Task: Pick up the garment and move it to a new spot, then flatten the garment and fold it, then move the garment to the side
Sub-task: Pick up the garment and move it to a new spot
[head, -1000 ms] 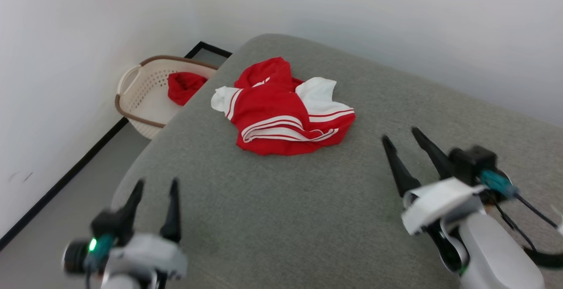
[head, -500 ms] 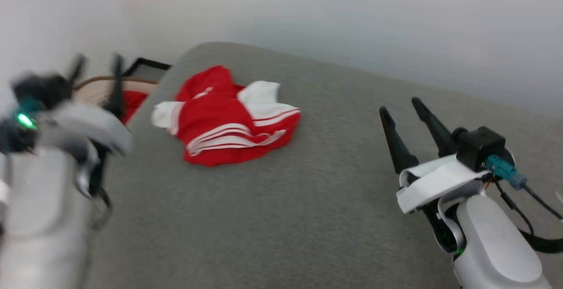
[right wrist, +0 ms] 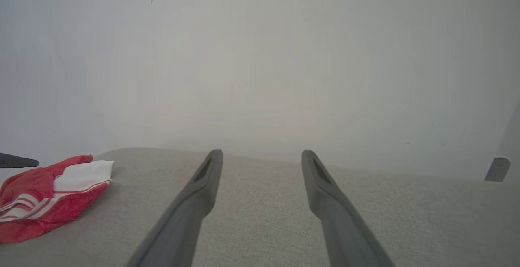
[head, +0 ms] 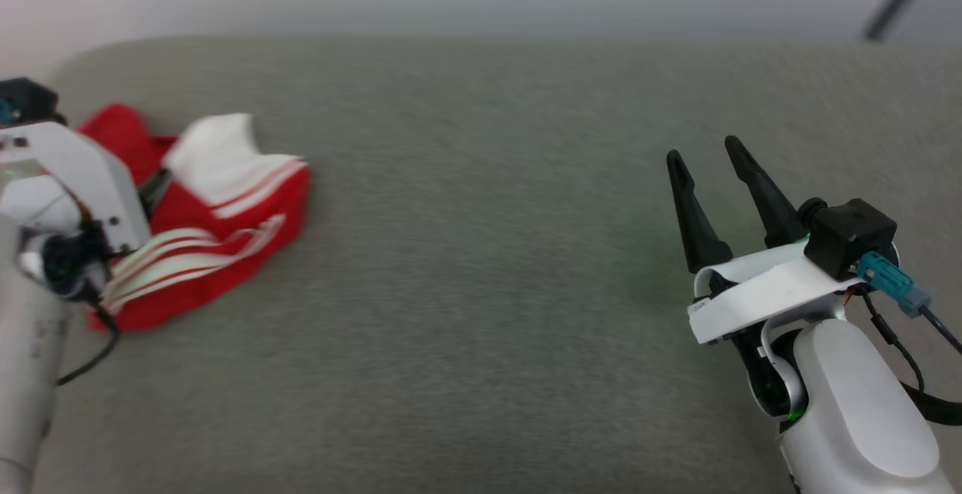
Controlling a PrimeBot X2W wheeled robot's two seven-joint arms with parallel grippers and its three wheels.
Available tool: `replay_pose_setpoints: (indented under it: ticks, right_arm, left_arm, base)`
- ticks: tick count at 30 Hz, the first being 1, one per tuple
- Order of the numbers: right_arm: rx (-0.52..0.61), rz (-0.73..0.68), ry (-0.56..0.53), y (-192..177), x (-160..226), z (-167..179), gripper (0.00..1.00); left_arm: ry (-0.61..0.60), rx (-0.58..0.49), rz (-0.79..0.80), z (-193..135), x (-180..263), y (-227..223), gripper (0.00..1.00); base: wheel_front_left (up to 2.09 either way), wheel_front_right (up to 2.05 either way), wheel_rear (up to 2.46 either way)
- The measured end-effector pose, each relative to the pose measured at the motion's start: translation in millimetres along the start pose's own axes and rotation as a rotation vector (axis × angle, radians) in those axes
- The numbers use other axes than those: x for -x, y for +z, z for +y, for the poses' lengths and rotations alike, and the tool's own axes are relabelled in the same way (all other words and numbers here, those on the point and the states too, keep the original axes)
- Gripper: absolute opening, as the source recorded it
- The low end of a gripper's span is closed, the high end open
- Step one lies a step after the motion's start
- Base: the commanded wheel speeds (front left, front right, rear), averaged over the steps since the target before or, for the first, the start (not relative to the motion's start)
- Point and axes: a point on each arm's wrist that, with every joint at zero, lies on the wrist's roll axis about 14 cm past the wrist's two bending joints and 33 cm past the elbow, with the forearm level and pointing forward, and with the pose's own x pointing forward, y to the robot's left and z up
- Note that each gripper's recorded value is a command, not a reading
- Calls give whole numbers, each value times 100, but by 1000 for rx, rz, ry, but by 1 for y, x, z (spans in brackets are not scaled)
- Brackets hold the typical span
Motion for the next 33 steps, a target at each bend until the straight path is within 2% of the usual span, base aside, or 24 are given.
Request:
replay_pose_setpoints:
  ticks: [7, 14, 15, 16, 17, 18, 27, 33]
  right_arm:
    - [17, 54, -98, -23, 15, -41, 100]
    - [54, 107, -132, -45, 17, -65, 100]
    - [56, 113, -133, -48, 18, -67, 100]
    - [58, 118, -134, -50, 18, -69, 100]
    - [61, 123, -135, -53, 18, -70, 100]
    - [63, 125, -133, -53, 17, -70, 100]
    - [72, 98, -128, -37, 19, -66, 100]
    - [52, 75, -136, -22, 30, -58, 100]
  left_arm:
    - [-40, 32, 294, -18, -51, -57, 100]
    - [-22, 32, 394, -19, -88, -83, 100]
    - [-23, 38, 396, -20, -93, -86, 97]
    - [-25, 43, 397, -21, -97, -88, 67]
    - [-28, 44, 397, -22, -100, -90, 45]
    - [-31, 49, 389, -23, -103, -89, 0]
    - [-50, 26, 164, -31, -96, -57, 0]
    - [-229, -21, -33, -94, -67, -5, 0]
  base:
    - [0, 0, 0]
    - [0, 0, 0]
    - [0, 0, 0]
    - [0, 0, 0]
    - [0, 0, 0]
    - [0, 0, 0]
    - [0, 0, 0]
    - [0, 0, 0]
